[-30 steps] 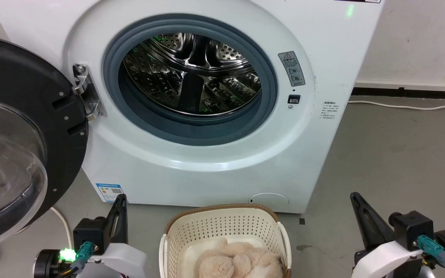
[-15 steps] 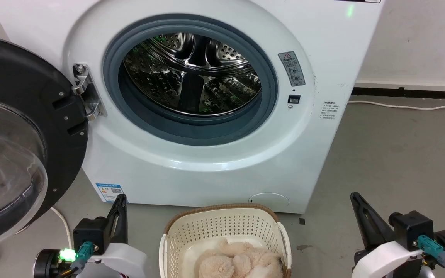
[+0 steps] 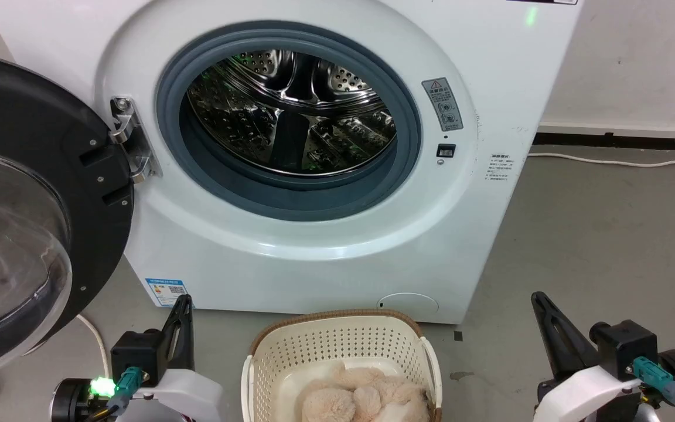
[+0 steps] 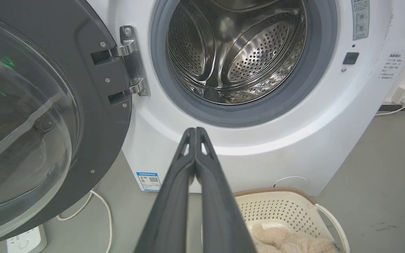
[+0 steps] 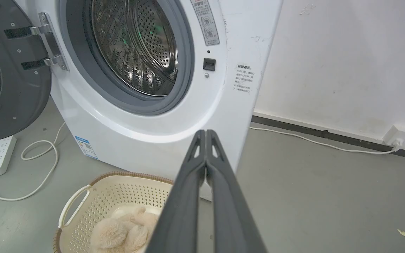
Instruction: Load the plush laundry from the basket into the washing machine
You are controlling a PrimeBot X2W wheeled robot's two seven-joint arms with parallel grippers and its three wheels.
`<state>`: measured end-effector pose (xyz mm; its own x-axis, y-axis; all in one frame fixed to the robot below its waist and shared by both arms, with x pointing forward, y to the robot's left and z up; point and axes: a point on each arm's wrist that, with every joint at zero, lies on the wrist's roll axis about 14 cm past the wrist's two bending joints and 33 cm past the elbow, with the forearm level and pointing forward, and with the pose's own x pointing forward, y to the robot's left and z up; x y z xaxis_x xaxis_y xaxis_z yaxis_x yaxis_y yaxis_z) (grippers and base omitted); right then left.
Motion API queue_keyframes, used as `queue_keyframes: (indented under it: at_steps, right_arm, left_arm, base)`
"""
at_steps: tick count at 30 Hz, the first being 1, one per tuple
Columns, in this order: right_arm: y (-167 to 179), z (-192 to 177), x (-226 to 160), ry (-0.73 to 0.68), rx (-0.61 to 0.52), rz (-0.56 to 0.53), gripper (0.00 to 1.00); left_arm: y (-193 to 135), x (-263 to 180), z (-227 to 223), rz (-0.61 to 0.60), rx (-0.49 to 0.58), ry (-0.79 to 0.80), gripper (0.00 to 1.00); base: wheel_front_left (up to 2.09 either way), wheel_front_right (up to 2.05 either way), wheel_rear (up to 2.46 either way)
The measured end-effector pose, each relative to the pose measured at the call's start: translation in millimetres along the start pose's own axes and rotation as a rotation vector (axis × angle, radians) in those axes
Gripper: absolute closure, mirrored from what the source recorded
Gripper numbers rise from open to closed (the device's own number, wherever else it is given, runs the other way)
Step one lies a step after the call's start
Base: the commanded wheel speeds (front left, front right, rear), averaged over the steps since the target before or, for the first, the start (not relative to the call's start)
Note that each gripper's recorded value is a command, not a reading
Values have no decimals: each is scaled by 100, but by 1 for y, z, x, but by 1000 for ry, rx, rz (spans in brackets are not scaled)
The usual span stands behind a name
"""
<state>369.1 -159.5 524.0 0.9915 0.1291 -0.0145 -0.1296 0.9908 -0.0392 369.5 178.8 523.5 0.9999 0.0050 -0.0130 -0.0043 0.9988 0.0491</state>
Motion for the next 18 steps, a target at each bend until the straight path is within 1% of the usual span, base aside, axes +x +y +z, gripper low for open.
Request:
queue_keyframes:
  at_steps: [17, 18]
  right_arm:
    - [0, 0, 0, 0, 0, 0, 100]
    - [0, 0, 0, 0, 1, 1, 0]
  left_arm:
    - [0, 0, 0, 0, 0, 0, 100]
    - [0, 0, 0, 1, 0, 1, 0]
  base:
    - [0, 0, 0]
    - [0, 0, 0]
